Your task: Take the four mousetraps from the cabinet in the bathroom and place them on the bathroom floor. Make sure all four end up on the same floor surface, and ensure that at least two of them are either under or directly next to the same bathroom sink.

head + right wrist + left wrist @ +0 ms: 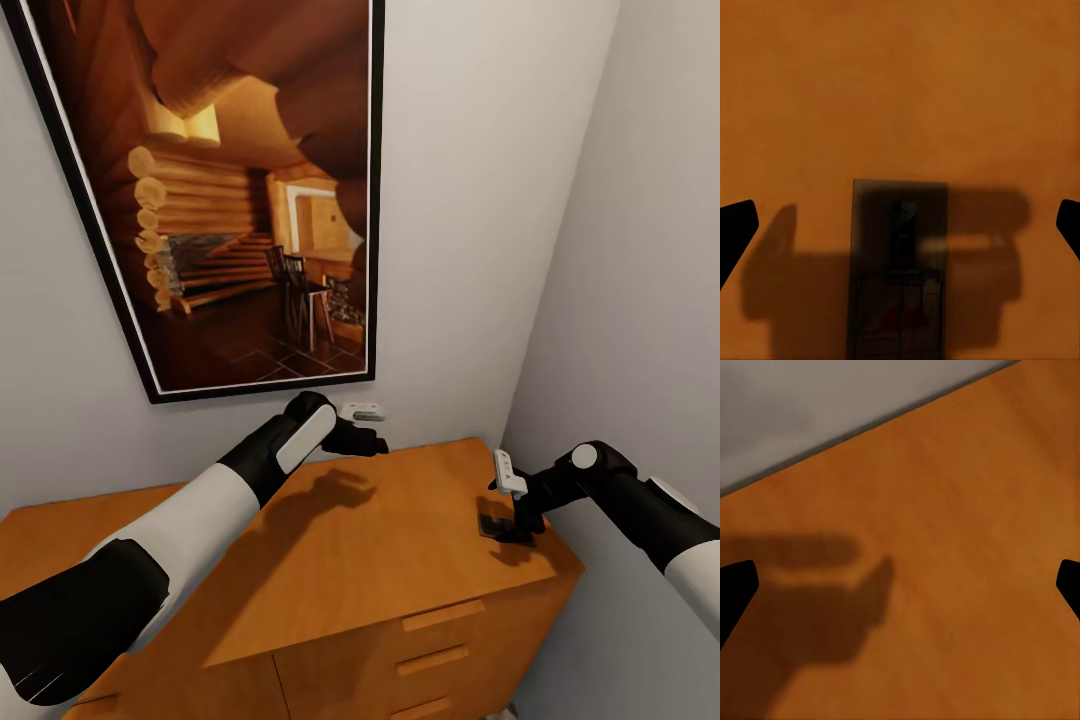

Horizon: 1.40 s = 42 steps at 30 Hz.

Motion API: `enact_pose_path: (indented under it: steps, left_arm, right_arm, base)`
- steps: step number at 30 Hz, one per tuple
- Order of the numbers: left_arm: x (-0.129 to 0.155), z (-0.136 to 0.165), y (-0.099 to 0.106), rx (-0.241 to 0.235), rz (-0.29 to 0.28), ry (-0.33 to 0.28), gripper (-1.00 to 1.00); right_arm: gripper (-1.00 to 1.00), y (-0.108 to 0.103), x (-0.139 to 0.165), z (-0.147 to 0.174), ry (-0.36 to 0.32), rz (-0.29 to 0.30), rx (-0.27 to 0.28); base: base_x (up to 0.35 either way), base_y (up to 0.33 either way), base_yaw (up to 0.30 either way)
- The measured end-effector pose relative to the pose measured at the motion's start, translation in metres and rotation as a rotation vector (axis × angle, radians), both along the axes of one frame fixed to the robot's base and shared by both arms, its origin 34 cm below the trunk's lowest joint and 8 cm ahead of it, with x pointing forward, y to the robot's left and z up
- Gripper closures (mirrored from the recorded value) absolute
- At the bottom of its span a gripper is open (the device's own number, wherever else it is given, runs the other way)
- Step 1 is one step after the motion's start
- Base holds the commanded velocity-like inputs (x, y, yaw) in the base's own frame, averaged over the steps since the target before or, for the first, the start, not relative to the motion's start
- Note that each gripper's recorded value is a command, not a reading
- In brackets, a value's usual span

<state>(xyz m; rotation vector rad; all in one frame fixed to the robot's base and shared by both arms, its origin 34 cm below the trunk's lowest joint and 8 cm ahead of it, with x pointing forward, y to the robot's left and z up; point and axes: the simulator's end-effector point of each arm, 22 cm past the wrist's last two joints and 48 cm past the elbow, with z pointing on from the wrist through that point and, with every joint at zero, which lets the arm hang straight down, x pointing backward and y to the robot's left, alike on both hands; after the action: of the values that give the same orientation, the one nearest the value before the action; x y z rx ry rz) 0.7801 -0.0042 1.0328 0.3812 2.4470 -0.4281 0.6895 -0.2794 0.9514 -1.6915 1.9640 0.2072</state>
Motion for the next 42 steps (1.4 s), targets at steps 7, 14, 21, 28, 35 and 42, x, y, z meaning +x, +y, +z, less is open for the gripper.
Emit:
enact_pose_path:
  steps: [7, 14, 21, 28, 35, 42]
  left_arm:
    - [0.0, 0.0, 0.0, -0.001, 0.0, 0.0, -1.0]
    - [0.0, 0.0, 0.0, -0.002, 0.0, 0.0, -1.0]
    - [0.001, -0.004, -0.001, -0.003, -0.001, -0.002, -1.0]
    - [0.001, -0.003, -0.001, -0.004, -0.001, -0.003, -1.0]
    - [0.001, -0.004, -0.001, -0.004, -0.002, -0.003, -1.0]
    - [0.002, -0.011, -0.001, -0.003, -0.001, -0.003, -1.0]
  right_arm:
    - [-1.0, -0.001, 0.0, -0.001, 0.003, -0.002, 0.0]
    - [-1.0, -0.006, -0.003, -0.008, 0.025, -0.018, 0.0]
    - [-1.0, -0.009, -0.004, -0.018, 0.043, -0.029, -0.001]
    - [-1.0, -0.012, -0.006, -0.022, 0.056, -0.038, -0.001]
    - [-1.0, -0.012, -0.006, -0.023, 0.057, -0.04, -0.001]
    - [-1.0, -0.013, -0.005, -0.03, 0.06, -0.042, -0.001]
  base:
    - [0.0, 0.0, 0.0]
    - [0.0, 0.0, 0.0]
    - [0.0, 0.0, 0.0]
    - [0.0, 0.0, 0.0]
    - [0.0, 0.0, 0.0]
    - [0.0, 0.0, 0.0]
